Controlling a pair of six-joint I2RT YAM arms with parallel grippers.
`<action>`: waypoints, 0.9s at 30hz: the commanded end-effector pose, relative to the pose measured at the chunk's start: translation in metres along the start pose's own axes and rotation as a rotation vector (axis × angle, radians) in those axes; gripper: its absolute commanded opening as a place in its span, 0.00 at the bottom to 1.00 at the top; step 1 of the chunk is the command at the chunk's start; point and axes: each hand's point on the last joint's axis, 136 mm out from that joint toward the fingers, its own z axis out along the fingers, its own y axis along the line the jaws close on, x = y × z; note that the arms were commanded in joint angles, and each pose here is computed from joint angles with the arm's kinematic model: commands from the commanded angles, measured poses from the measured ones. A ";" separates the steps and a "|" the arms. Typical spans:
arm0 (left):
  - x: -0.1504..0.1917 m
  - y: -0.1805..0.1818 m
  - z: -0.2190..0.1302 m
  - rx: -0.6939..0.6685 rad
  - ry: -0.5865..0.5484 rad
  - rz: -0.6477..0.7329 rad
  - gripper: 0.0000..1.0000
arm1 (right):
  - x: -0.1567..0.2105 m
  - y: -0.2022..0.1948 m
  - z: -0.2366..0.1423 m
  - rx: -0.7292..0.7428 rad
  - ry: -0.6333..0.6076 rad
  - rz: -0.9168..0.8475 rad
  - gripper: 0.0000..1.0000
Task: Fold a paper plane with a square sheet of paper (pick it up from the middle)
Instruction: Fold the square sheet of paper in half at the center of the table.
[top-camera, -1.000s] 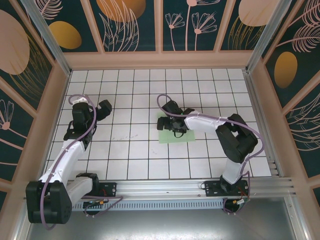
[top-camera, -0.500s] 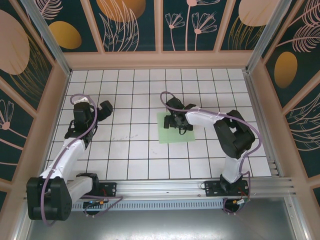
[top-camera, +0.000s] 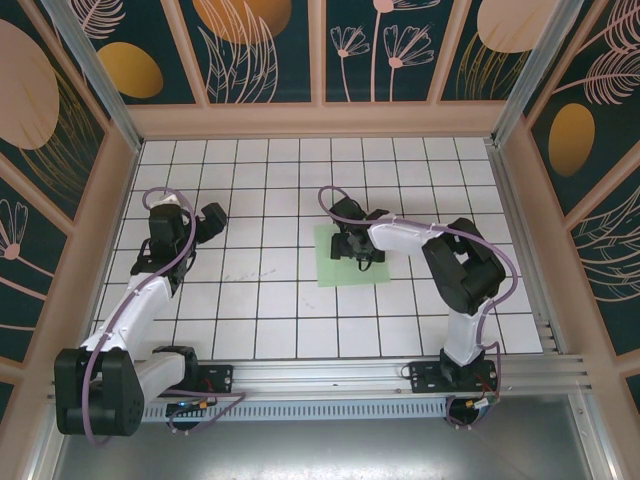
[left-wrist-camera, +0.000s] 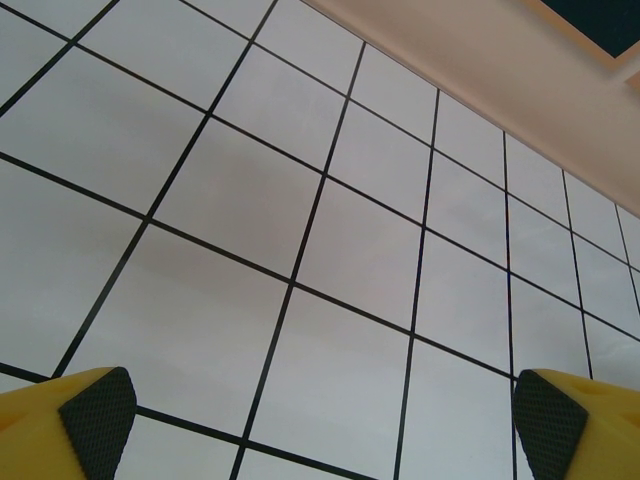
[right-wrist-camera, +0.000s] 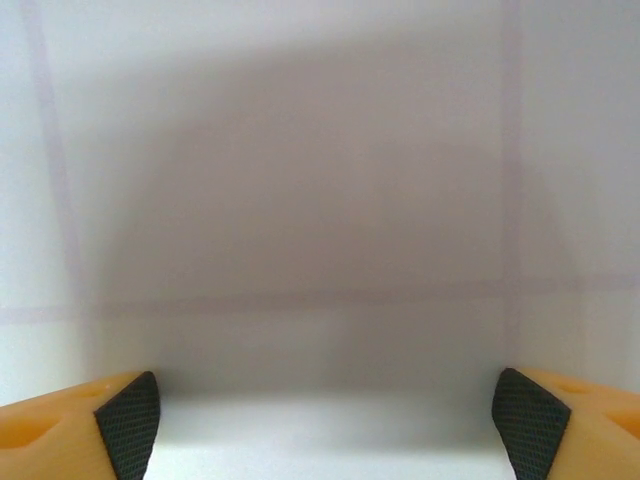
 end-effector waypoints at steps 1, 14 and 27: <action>-0.007 -0.006 -0.001 0.016 0.002 -0.004 0.99 | 0.038 -0.024 0.028 0.084 0.110 -0.017 0.87; -0.006 -0.004 -0.001 0.006 0.008 -0.003 0.99 | 0.033 -0.031 0.027 0.100 0.085 0.008 0.65; 0.013 -0.027 0.003 0.147 0.110 -0.044 0.99 | -0.045 0.082 -0.125 -0.691 -0.161 0.005 0.21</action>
